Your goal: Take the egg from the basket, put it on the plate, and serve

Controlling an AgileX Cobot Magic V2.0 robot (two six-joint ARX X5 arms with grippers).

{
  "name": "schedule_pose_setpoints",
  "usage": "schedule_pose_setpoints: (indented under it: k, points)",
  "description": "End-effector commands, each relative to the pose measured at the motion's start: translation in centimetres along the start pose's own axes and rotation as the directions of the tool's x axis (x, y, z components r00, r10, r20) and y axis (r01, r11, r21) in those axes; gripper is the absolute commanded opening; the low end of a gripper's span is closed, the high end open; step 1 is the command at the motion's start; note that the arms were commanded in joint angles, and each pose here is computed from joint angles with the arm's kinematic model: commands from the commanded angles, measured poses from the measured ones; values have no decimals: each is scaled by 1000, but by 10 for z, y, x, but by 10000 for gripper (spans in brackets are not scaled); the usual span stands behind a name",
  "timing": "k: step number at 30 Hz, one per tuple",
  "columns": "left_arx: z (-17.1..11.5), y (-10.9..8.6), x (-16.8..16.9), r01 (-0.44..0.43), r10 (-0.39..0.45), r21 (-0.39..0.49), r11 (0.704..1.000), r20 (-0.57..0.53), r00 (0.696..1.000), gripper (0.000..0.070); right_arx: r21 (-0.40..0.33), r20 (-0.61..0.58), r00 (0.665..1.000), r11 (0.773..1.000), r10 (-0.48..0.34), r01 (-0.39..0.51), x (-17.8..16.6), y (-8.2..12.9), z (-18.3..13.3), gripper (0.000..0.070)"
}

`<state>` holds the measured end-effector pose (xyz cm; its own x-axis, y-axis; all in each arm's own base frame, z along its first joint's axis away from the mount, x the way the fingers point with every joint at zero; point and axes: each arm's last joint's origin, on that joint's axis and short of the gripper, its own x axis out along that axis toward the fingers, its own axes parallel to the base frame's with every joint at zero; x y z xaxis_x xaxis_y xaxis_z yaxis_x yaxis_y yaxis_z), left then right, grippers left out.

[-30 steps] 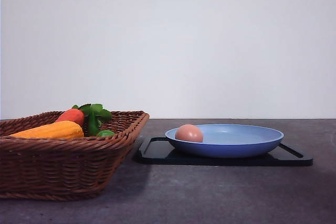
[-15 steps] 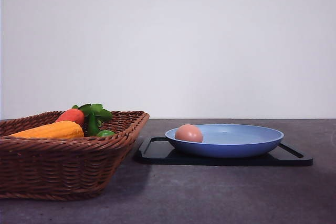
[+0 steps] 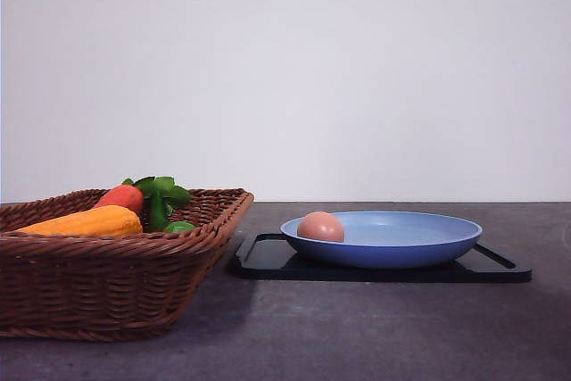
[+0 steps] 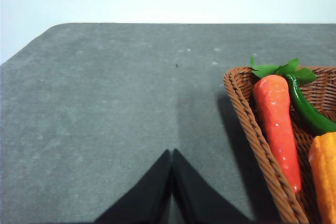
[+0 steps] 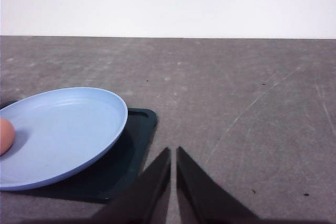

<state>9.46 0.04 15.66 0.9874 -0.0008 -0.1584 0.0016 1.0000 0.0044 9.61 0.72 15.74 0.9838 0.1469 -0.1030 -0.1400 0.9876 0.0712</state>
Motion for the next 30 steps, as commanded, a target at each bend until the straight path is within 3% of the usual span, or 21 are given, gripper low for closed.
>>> schedule_pose_setpoints:
  k: [1, 30]
  points:
    - [-8, 0, 2, 3, -3, 1, 1000, -33, 999, 0, 16, 7, 1000, 1000, -1, 1, 0, 0, -1, 0]
    - [-8, 0, 2, 3, -3, 1, 1000, -33, 999, 0, 16, 7, 1000, 1000, -1, 1, 0, 0, -1, 0]
